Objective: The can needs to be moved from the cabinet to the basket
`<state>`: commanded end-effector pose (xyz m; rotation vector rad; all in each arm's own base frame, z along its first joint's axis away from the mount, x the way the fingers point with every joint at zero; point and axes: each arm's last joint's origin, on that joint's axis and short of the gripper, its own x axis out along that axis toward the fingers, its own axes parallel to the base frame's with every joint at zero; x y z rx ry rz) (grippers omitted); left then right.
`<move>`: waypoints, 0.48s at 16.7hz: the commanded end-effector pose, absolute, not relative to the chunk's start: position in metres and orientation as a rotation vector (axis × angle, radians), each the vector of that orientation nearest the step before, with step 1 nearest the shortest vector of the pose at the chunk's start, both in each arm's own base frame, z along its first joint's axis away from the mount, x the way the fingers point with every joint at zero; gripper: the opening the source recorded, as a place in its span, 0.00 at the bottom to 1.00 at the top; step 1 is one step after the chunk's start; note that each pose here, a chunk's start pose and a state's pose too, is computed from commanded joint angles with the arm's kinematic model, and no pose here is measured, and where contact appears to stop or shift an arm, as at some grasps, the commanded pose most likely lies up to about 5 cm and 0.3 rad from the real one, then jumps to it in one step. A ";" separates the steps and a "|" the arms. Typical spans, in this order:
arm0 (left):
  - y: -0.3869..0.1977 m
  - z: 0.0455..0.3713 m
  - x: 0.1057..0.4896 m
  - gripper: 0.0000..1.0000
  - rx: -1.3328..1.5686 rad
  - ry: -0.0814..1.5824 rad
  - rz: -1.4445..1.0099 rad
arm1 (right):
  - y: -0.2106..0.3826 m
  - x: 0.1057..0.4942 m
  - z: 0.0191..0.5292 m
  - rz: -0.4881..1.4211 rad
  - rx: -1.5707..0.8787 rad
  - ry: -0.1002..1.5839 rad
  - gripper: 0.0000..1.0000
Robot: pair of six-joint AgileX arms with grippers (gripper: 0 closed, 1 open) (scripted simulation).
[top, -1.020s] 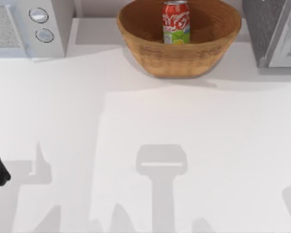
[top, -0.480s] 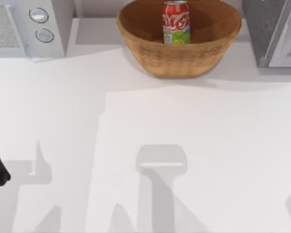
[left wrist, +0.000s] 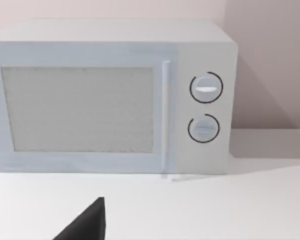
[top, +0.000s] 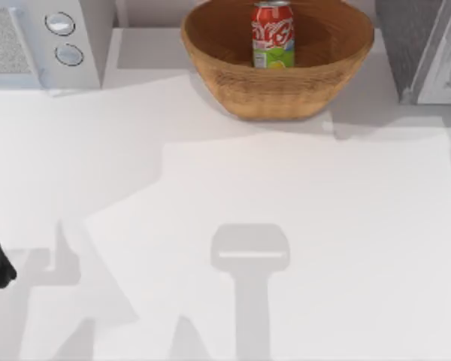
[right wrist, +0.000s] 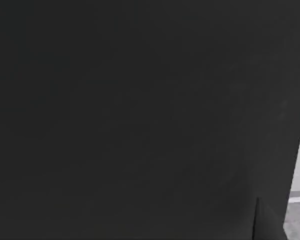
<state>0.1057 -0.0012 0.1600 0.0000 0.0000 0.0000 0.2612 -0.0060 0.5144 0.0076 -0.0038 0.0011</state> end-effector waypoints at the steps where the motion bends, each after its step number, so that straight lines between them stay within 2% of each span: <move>1: -0.001 0.160 0.106 1.00 0.000 0.000 0.000 | 0.014 0.259 0.514 0.001 0.007 -0.003 1.00; 5: -0.001 0.160 0.106 1.00 0.000 0.000 0.000 | 0.075 0.241 0.512 0.001 0.004 0.000 1.00; 8: -0.001 0.160 0.106 1.00 0.000 0.000 0.000 | 0.095 0.229 0.510 0.001 0.002 0.001 1.00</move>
